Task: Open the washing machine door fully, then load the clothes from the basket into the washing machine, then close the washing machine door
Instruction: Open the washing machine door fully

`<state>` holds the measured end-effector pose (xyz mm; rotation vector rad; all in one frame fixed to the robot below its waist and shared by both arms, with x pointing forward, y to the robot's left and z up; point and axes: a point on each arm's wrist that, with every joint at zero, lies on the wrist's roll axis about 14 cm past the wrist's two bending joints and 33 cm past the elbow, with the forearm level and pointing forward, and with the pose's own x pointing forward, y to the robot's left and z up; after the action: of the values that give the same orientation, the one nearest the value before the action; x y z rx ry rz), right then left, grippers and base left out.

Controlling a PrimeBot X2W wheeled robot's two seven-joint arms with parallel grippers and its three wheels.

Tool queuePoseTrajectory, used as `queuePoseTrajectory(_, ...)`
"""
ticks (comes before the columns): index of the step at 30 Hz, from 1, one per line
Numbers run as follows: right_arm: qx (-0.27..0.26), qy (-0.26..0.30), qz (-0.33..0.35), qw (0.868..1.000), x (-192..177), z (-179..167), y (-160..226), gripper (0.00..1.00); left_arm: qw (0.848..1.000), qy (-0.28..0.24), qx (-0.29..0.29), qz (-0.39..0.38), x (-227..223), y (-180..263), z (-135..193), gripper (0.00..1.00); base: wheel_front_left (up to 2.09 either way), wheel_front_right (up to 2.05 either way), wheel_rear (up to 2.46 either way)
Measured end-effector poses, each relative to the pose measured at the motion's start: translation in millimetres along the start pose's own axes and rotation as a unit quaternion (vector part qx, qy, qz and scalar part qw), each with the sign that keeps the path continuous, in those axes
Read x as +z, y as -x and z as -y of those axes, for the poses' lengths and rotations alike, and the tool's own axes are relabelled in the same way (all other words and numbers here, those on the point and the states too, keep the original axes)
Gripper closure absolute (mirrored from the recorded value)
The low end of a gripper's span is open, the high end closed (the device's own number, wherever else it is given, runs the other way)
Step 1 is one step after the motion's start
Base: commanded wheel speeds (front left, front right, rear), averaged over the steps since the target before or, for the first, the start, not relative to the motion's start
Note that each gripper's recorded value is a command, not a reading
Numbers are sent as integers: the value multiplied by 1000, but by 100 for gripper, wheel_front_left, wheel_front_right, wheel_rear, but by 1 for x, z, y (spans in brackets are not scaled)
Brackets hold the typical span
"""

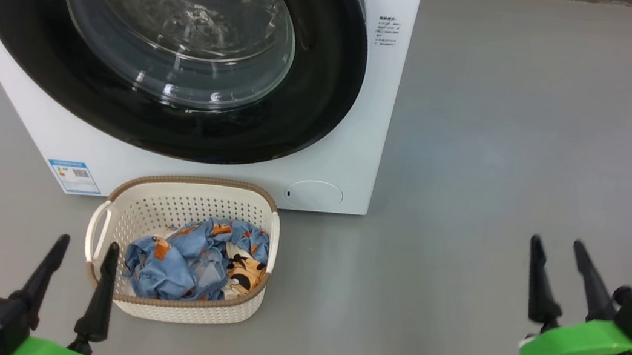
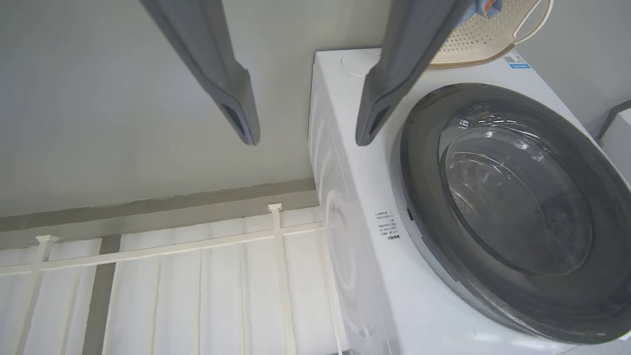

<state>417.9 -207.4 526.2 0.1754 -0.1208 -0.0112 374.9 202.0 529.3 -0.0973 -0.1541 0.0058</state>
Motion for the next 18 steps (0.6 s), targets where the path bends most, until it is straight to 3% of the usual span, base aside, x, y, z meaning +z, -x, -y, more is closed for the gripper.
queuePoseTrajectory(11,-15,-126,75,989,44,-2,-49,0,1000,1,-4,-6,-4,0,4,0,0,0,0)
queuePoseTrajectory(18,-33,-280,98,954,56,0,-81,0,1000,1,-1,-25,-17,1,2,0,0,0,0)
